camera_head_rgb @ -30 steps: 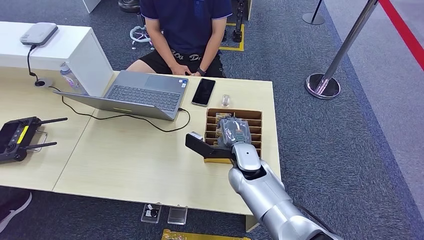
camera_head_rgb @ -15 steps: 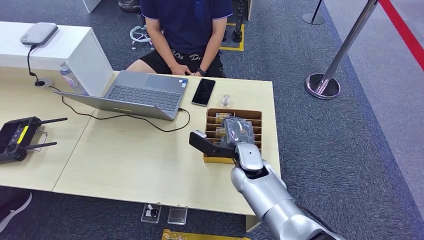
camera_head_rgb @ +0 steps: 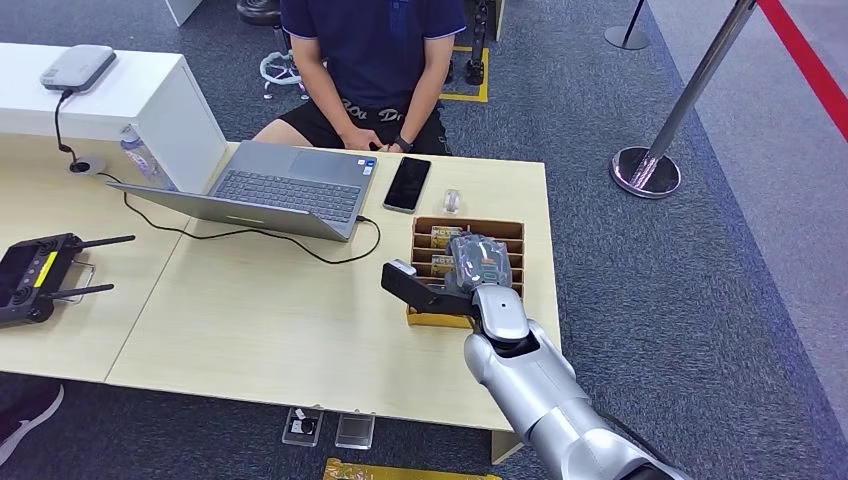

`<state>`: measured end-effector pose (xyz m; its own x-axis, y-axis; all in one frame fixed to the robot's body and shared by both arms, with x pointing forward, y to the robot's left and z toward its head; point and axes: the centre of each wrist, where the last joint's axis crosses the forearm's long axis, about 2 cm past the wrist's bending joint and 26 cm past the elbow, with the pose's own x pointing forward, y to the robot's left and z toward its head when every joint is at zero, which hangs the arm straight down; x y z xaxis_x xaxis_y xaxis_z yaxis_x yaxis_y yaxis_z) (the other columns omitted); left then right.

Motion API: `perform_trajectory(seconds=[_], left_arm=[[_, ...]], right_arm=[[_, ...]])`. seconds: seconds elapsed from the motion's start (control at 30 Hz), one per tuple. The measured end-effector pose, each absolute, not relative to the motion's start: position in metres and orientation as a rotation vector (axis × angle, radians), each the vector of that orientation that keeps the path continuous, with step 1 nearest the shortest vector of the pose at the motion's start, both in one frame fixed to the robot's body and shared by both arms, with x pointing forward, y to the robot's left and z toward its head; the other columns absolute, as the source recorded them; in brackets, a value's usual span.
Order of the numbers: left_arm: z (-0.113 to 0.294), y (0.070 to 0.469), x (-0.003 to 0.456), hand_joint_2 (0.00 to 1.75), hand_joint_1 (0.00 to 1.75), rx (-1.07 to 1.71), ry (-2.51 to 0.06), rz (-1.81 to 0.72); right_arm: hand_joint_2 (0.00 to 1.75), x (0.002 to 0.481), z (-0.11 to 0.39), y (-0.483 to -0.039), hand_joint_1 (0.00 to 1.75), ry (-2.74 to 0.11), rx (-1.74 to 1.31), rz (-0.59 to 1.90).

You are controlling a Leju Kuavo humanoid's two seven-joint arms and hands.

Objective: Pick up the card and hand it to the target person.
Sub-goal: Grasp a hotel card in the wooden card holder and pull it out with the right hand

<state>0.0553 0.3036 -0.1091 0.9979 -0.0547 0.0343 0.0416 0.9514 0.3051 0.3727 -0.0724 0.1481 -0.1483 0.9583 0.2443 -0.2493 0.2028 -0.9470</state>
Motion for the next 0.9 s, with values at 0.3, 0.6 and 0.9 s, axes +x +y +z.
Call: perform_trajectory(seconds=[0.3,0.6,0.9], left_arm=[[-0.1091,0.3036,0.0553,0.0,0.0,0.309,-0.043,-0.05],[-0.1091,0.3037,0.0553,0.0,0.0,0.31,-0.043,-0.05],[-0.1091,0.3036,0.0553,0.0,0.0,0.31,-0.043,-0.052]], right_arm=[[1.75,0.3733,0.1477,-0.0736,0.88,-1.259,-0.776,1.262],[1.75,0.3737,0.1473,-0.0743,0.89,-1.259,-0.773,1.263],[1.75,0.3737,0.1466,-0.0747,0.96,-1.257,-0.774,1.262]])
